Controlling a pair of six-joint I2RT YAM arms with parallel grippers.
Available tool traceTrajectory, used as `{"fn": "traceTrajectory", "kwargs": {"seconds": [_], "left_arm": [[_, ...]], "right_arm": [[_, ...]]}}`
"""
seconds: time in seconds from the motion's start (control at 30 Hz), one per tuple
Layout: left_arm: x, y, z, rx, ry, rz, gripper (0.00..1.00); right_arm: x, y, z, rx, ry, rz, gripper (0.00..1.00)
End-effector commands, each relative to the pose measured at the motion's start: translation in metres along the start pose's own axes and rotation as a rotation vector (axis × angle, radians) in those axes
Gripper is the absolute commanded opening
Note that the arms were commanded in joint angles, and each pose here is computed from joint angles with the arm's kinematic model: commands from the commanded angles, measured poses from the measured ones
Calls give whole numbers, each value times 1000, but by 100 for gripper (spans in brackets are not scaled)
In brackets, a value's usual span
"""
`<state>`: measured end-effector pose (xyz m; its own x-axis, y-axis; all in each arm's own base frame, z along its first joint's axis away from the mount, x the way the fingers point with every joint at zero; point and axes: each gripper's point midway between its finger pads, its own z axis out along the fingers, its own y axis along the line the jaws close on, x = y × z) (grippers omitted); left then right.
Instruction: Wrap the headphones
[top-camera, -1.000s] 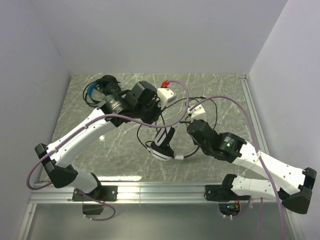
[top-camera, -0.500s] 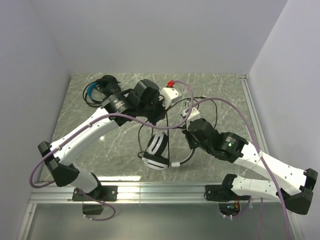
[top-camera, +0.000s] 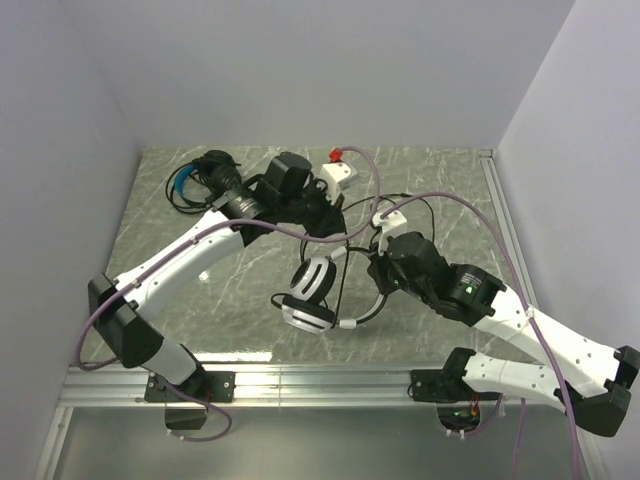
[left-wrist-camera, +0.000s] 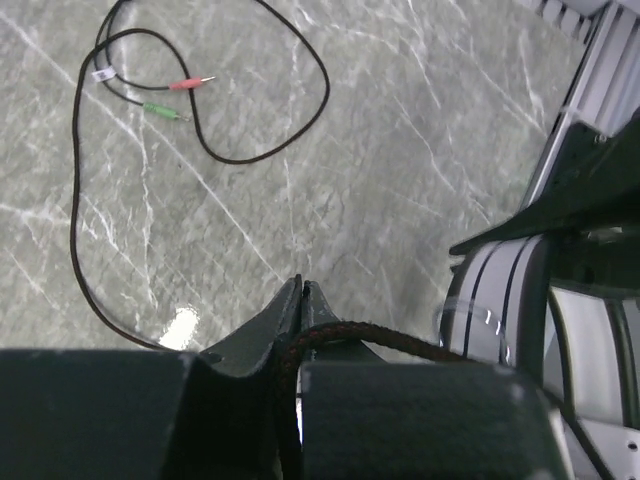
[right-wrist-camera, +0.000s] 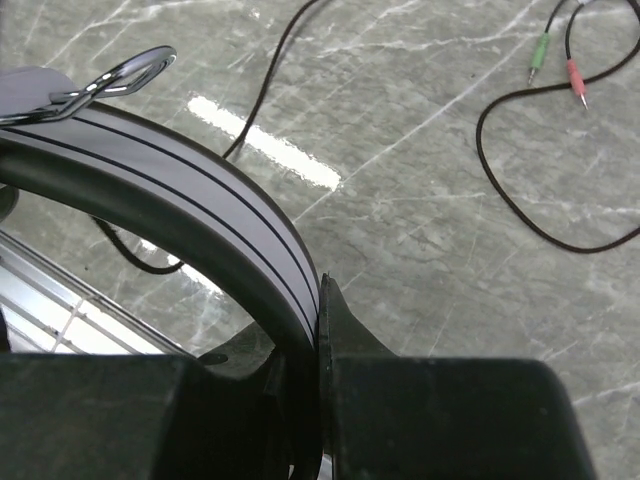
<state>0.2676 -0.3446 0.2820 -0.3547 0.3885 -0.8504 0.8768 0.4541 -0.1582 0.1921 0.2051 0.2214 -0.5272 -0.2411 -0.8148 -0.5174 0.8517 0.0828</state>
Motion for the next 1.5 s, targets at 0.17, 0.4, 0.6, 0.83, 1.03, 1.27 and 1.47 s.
{"fn": "traceTrajectory", "kwargs": {"seconds": [0.17,0.4,0.6,0.83,1.03,1.27,1.47], "left_arm": [[-57,30,-32,-50,-347,-79,9],[-54,23,-19,54,-425,-78,17],[-41,16,1,151,-460,-78,20],[-24,22,32,197,-459,-129,20],[-10,15,54,306,-445,-151,23],[-10,-3,55,449,-542,-187,24],[-17,-29,53,552,-623,-171,27]], "right_arm": [[-26,21,-24,-144,-66,85,0],[-43,25,-50,-177,-83,113,0],[-65,23,-70,-165,-95,118,0],[-86,17,-85,-123,-105,121,0],[-115,11,-109,-102,-164,120,0],[-130,12,-109,-81,-160,110,0],[-144,10,-111,-56,-177,114,0]]}}
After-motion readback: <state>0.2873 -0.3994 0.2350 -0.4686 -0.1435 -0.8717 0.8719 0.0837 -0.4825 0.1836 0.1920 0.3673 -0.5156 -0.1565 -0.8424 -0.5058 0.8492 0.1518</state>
